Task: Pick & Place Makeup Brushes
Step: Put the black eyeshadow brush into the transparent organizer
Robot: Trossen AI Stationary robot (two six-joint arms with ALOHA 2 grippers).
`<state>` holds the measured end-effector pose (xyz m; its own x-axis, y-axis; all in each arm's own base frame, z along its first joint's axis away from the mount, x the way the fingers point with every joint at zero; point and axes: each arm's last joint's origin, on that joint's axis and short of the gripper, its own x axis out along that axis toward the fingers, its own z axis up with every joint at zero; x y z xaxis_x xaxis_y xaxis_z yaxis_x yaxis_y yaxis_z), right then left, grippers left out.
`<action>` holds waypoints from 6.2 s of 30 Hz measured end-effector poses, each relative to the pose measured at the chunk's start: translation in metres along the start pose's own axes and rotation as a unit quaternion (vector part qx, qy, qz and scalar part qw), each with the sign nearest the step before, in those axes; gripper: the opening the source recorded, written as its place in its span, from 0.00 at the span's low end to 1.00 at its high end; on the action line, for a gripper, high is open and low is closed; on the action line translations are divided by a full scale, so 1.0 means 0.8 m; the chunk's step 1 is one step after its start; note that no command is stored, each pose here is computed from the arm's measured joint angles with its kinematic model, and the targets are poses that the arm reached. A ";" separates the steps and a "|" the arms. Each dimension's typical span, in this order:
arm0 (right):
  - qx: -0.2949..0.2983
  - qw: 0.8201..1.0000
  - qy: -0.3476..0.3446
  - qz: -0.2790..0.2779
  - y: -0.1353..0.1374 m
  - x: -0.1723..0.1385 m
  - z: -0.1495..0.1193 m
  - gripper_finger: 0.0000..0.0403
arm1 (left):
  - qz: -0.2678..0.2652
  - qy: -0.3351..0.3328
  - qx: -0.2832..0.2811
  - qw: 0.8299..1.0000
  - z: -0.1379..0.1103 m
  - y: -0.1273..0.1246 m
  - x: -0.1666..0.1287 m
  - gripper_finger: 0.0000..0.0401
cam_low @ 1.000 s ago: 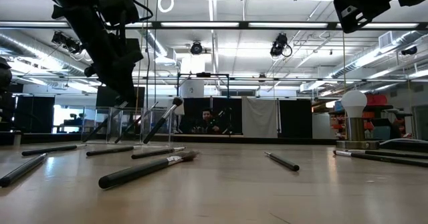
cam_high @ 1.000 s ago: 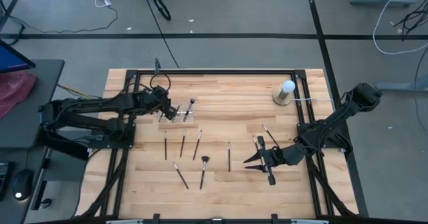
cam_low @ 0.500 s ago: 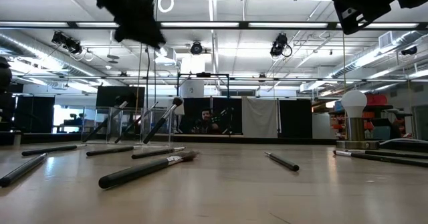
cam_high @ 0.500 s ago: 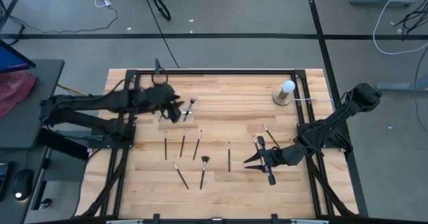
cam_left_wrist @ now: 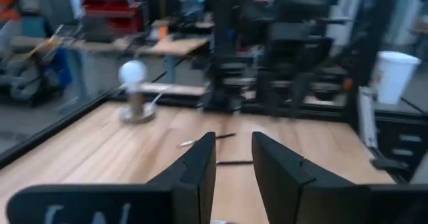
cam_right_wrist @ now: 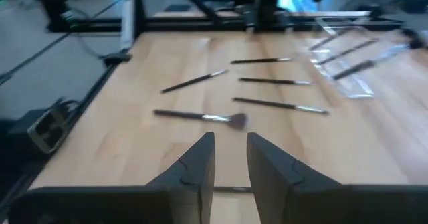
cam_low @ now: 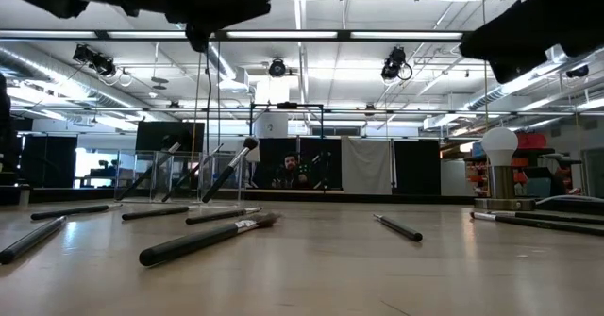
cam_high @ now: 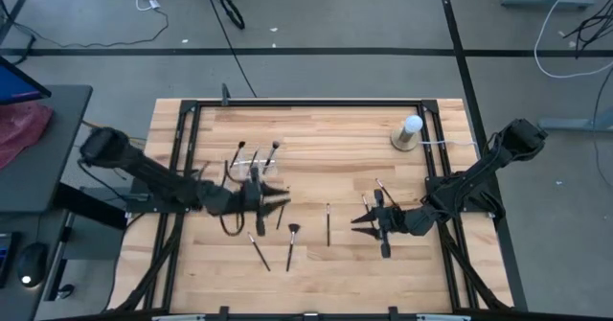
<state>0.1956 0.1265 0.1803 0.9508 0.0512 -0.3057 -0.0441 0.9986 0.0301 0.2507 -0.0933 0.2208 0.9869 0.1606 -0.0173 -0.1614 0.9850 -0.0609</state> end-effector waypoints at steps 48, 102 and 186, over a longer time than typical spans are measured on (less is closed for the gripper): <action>-0.023 1.000 -0.005 -0.015 -0.008 0.000 -0.007 0.22 | 0.330 0.211 -0.144 0.909 -0.142 -0.056 0.043 0.35; -0.024 1.000 -0.005 -0.015 -0.008 0.000 -0.007 0.22 | 0.306 0.291 -0.103 0.900 -0.181 -0.025 0.024 0.23; 0.072 0.981 -0.173 -0.043 -0.051 0.074 -0.007 0.02 | 0.104 0.118 0.009 0.987 -0.052 -0.038 0.135 0.37</action>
<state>0.2519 0.0885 0.1554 0.9974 -0.0661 0.0280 0.0608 0.9851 0.1607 0.3623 -0.1086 0.1790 0.9026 0.3425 -0.2607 -0.3583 0.9335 -0.0142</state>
